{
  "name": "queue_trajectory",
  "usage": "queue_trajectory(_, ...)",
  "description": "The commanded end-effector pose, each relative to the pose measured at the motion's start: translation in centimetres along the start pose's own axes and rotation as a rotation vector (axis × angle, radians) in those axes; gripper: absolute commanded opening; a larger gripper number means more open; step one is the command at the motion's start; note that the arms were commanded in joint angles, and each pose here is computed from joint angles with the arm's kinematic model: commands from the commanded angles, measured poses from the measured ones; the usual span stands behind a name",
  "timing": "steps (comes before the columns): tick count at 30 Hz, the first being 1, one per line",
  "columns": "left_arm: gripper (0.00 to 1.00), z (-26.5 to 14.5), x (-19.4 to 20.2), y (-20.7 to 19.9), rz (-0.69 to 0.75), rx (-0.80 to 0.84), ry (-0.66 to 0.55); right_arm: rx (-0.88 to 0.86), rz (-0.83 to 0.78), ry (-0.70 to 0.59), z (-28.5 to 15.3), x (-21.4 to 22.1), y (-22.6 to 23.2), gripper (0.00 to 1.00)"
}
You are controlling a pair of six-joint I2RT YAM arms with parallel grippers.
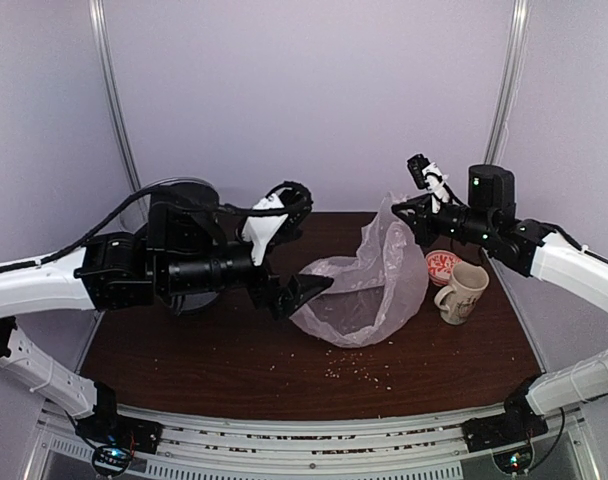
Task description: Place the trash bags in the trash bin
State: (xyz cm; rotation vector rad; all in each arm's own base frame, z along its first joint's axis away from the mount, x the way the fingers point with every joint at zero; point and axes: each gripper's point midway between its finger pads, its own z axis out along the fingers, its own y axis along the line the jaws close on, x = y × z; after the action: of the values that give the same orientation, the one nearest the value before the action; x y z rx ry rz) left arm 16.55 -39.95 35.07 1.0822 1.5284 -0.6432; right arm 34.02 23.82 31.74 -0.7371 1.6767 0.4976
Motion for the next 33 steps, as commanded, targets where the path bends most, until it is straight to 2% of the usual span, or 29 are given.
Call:
queue_trajectory(1, 0.98, 0.9, 3.2, -3.3, -0.002, 0.175, 0.153, 0.051, -0.007, -0.017, -0.6, -0.3, -0.8, 0.00)
queue_trajectory(5, 0.98, 1.6, 4.2, -5.4, -0.022, 0.284, 0.188, 0.054, -0.015, -0.024, -1.1, -0.7, -0.7, 0.00)
queue_trajectory(8, 0.98, 1.5, 2.6, -3.8, -0.029, 0.196, 0.147, 0.059, -0.021, -0.024, -1.3, -0.7, -0.6, 0.00)
queue_trajectory(12, 0.98, 0.0, -1.0, 2.3, -0.090, -0.048, 0.060, 0.059, -0.026, -0.031, -1.6, -0.8, -0.5, 0.00)
queue_trajectory(17, 0.91, -2.8, -0.1, 14.1, -0.250, -0.442, 0.133, 0.058, -0.033, -0.041, -1.9, -1.0, -0.3, 0.00)
queue_trajectory(20, 0.93, -5.0, 1.8, 18.7, -0.311, -0.629, 0.168, 0.065, -0.038, -0.046, -2.2, -1.1, -0.4, 0.00)
queue_trajectory(23, 0.94, -6.4, 4.1, 21.6, -0.353, -0.745, 0.240, 0.071, -0.043, -0.047, -2.4, -1.1, -0.4, 0.00)
queue_trajectory(33, 0.88, -9.6, 7.4, 25.8, -0.409, -0.891, 0.472, 0.065, -0.050, -0.042, -2.2, -0.9, -0.3, 0.00)
